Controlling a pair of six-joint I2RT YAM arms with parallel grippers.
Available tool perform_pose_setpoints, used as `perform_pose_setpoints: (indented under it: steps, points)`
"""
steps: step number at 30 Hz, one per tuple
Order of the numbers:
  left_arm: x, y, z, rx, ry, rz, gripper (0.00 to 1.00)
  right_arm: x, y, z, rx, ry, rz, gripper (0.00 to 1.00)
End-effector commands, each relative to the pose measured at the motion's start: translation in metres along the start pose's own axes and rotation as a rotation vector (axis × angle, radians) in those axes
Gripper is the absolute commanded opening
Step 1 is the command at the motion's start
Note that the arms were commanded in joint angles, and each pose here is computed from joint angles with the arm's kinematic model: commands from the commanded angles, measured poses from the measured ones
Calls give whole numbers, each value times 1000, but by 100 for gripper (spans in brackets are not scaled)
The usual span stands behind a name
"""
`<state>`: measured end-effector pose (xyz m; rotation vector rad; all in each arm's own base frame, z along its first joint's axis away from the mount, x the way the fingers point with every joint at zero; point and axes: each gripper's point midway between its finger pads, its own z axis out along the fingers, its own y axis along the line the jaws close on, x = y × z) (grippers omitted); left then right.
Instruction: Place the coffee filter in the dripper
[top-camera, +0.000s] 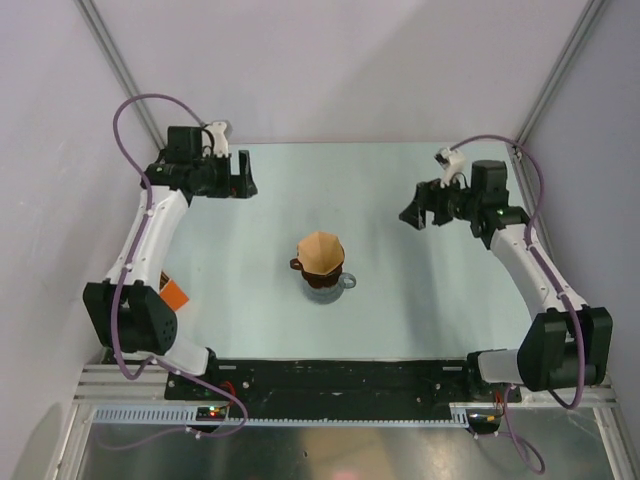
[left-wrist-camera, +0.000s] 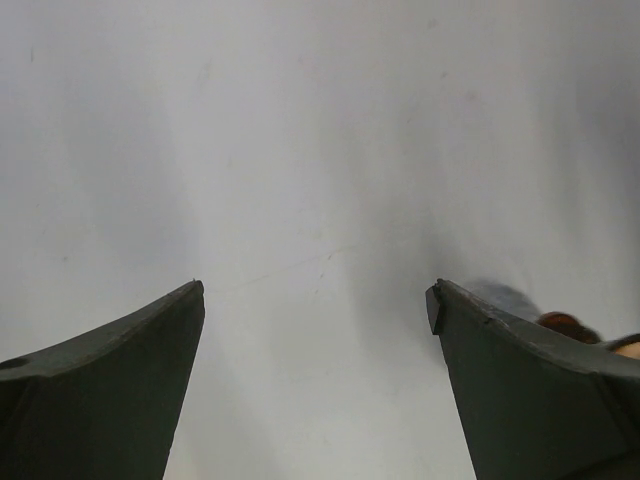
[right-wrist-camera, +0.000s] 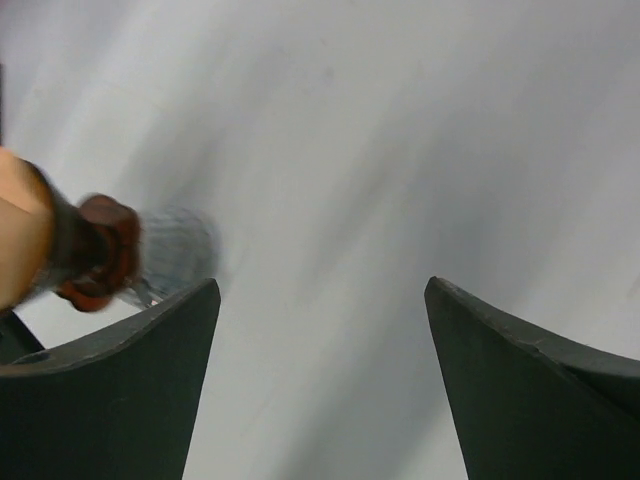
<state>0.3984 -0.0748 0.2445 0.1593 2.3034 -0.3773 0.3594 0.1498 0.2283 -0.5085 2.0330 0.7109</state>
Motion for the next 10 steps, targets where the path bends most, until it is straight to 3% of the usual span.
perform_pose_setpoints:
  steps: [1,10]
  points:
    - [19,27,-1,-132,44,69,100,16,-27,-11,69,-36,6,91]
    - [28,36,-6,-195,49,62,100,10,-34,-7,81,-83,0,92]
